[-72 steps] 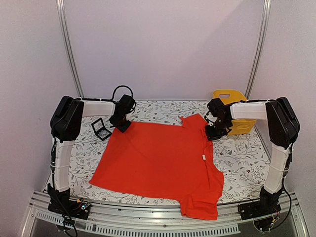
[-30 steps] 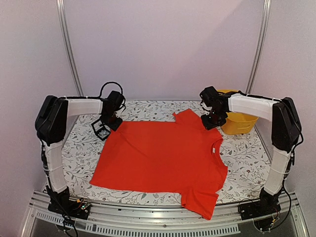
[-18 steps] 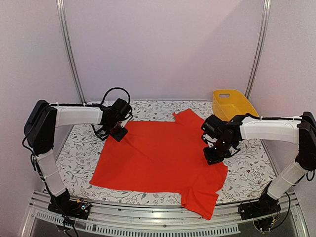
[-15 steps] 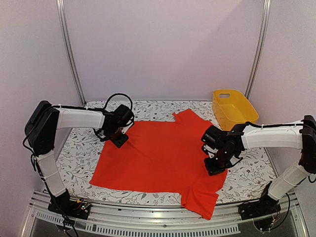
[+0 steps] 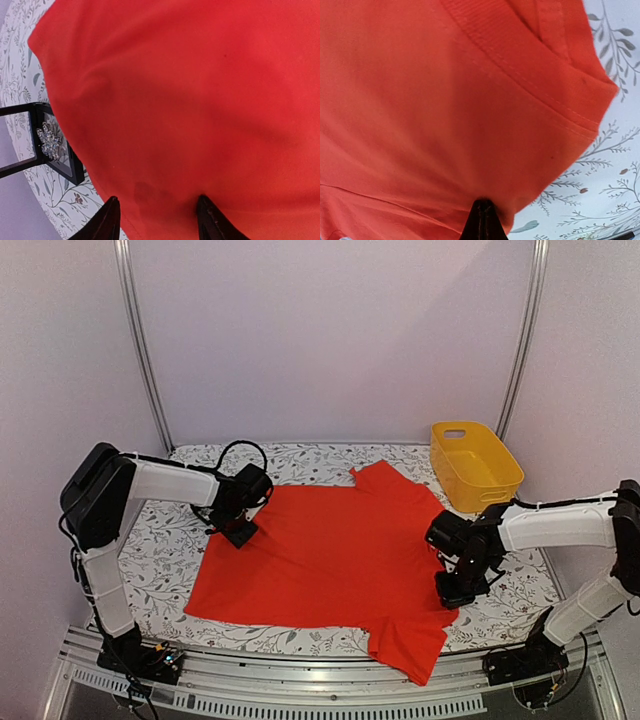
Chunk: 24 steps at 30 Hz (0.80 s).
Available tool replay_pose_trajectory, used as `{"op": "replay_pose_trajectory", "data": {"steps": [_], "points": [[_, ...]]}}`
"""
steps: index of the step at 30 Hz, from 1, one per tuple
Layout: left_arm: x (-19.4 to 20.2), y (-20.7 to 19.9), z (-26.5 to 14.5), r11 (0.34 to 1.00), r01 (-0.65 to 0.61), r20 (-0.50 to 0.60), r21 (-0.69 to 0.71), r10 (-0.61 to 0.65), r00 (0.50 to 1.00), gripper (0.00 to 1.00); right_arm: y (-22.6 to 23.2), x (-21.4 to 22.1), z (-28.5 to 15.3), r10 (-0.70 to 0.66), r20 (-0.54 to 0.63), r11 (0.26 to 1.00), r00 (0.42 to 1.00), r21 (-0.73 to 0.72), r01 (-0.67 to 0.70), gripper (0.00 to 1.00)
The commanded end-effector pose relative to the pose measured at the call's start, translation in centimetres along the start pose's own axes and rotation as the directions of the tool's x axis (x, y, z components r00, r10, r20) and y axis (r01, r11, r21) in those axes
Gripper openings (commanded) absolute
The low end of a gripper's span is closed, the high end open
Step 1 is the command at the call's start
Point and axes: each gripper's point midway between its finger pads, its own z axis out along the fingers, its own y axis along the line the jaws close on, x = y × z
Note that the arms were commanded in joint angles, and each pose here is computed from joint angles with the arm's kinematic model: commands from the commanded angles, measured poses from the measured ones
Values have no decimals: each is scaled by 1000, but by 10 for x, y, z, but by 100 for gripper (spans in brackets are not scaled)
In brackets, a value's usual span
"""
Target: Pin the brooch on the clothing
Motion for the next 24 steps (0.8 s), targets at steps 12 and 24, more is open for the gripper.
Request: {"op": "replay_pose_trajectory", "data": {"steps": [12,24], "points": [[-12,8,-19,997,44,79,58,-48,996,53,46,21,-31,-53,-35,986,998,-159,47,0],[-40,77,-68,903,367,293,225,-422,858,53,41,12,-21,-85,-27,992,996,-92,82,5]]}}
